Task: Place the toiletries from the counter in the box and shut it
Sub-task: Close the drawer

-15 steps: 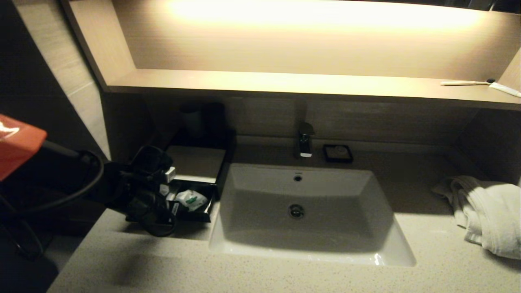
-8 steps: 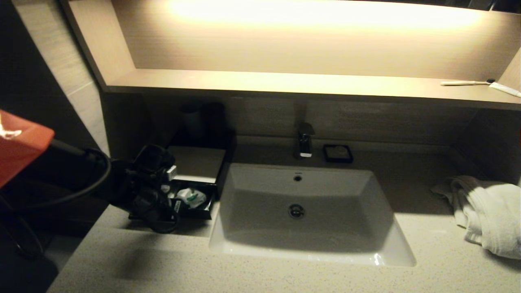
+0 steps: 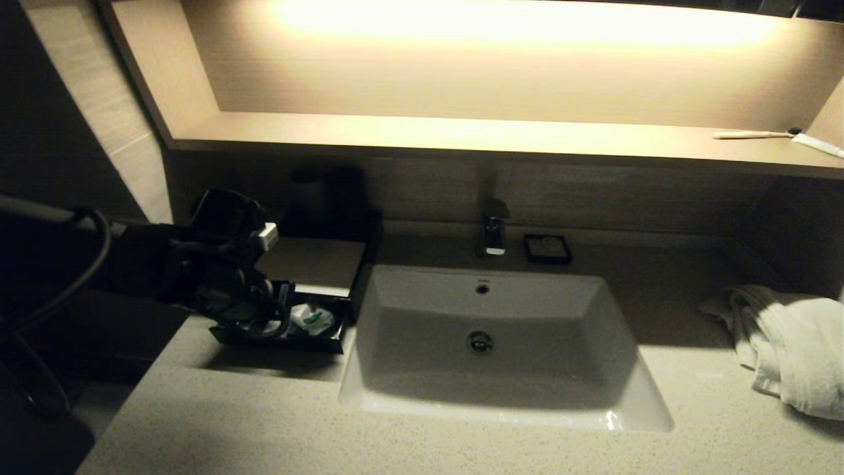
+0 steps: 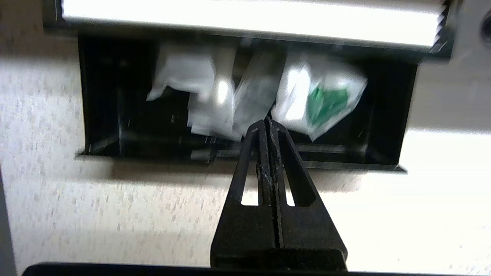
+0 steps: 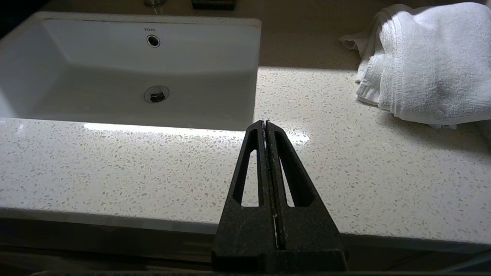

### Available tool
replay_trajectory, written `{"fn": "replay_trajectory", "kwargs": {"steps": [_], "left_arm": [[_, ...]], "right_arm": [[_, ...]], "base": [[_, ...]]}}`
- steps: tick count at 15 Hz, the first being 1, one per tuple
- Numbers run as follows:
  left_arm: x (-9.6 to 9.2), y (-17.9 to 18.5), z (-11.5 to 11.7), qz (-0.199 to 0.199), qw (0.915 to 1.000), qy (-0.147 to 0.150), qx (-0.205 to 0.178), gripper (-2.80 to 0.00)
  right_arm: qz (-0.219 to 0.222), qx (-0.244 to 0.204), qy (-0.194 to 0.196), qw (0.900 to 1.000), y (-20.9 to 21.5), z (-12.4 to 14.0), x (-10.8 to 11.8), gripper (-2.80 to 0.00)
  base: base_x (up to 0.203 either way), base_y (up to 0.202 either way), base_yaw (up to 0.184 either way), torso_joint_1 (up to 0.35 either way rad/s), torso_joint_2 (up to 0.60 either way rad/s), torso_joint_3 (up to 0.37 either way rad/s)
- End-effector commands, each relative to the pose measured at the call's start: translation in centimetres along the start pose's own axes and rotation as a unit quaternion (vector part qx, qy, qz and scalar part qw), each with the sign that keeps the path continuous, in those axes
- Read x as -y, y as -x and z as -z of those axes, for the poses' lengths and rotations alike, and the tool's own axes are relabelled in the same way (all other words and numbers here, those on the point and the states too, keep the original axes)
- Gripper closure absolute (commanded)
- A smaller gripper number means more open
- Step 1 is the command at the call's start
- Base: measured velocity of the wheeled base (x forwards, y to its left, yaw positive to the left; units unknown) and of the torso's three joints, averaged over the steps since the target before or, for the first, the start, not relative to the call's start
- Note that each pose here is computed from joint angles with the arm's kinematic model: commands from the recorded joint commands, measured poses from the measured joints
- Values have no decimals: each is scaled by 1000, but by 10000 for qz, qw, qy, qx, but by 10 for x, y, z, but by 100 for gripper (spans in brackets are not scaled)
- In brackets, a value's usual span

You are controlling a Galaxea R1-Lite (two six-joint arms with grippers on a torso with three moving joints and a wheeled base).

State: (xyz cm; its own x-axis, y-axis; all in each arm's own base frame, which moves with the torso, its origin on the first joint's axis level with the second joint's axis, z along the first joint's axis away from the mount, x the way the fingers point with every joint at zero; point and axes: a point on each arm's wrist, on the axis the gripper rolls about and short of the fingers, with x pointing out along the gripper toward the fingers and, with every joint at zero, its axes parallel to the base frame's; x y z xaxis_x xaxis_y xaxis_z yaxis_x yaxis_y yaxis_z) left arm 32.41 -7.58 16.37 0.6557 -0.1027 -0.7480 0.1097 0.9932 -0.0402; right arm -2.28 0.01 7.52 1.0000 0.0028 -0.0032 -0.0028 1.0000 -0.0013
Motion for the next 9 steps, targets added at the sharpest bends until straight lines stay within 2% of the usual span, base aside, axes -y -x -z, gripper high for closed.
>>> {"fn": "replay_trajectory", "kwargs": {"steps": [1, 9], "left_arm": [[2, -7, -2, 9, 10000, -14, -32, 0], [10, -24, -2, 85, 9999, -72, -11, 0]], "right_arm": [[-2, 1, 1, 10000, 0, 0, 0, 0], [-2, 1, 1, 10000, 0, 0, 0, 0]], "base": [[0, 0, 0, 0, 0, 0], [0, 0, 0, 0, 0, 0]]}}
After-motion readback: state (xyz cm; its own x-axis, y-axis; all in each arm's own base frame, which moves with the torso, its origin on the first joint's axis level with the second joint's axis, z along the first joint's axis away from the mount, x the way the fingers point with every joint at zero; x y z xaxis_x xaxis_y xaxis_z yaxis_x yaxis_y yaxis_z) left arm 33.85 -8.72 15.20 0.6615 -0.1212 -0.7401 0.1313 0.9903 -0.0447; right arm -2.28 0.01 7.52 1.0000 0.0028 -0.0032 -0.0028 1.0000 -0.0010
